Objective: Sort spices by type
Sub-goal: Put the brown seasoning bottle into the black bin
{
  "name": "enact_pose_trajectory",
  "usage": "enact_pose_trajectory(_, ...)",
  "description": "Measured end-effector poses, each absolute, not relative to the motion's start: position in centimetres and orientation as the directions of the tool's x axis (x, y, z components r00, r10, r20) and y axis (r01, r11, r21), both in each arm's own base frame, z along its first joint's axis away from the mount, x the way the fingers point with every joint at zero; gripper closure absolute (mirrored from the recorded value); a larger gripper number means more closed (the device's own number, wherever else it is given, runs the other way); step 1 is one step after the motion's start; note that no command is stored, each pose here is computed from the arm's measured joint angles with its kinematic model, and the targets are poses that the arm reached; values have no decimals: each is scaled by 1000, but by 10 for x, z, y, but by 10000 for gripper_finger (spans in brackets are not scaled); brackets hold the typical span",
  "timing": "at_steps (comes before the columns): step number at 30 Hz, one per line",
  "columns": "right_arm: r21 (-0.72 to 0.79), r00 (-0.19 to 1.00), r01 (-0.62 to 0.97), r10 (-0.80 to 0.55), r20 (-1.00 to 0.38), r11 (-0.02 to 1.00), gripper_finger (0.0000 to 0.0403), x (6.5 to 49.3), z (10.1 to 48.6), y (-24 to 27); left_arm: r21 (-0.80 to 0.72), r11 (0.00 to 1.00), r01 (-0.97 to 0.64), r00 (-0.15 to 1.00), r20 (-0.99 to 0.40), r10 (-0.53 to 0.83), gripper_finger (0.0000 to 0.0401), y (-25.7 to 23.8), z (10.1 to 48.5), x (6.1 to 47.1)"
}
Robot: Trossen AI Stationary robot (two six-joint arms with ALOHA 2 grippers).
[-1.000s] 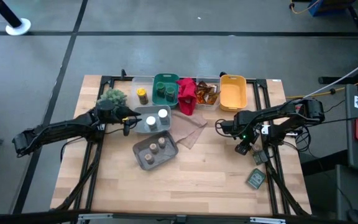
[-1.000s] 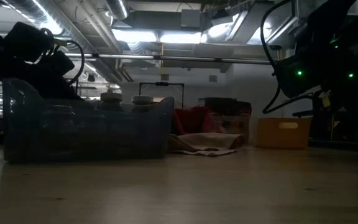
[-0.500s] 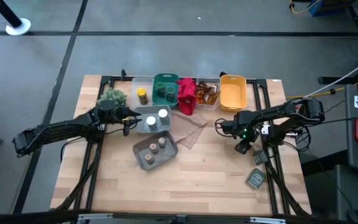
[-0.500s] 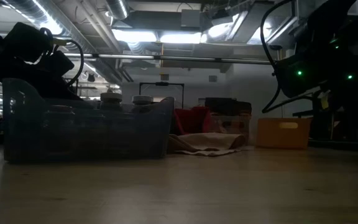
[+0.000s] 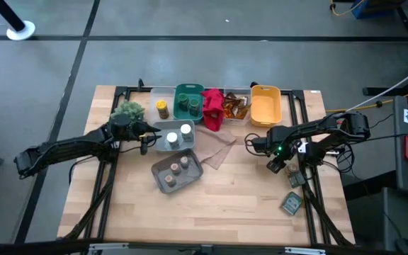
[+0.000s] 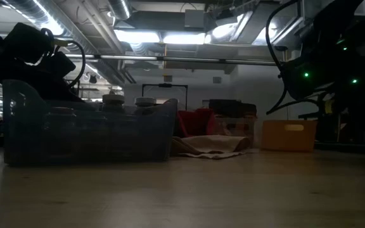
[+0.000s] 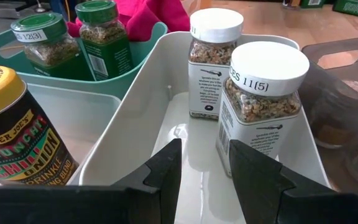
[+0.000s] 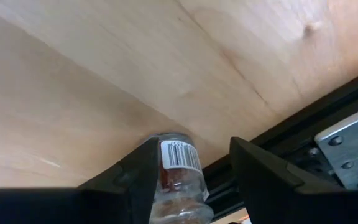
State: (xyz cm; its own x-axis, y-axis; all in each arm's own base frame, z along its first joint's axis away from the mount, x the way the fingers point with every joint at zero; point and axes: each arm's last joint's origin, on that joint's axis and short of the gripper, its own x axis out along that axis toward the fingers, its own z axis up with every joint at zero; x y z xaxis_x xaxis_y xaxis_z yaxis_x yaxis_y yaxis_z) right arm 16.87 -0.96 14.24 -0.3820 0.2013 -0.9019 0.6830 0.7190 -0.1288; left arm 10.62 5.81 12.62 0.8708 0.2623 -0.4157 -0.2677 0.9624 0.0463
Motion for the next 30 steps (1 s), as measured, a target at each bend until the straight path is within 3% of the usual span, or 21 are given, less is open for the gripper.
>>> enact_pose_trajectory(14, -85, -360, 713, 259, -896, 696, 204, 169, 144, -8, 47, 962, -268, 870, -416, 263, 274, 58, 126, 106)
enact_pose_trajectory(23, -18, -324, 683, 281, -904, 730, 116, 171, 145, -7, 44, 962, -271, 871, -414, 264, 274, 58, 126, 106)
enact_pose_trajectory(30, -14, -321, 680, 281, -904, 733, 100, 173, 148, -7, 41, 961, -273, 871, -413, 265, 274, 58, 126, 106)
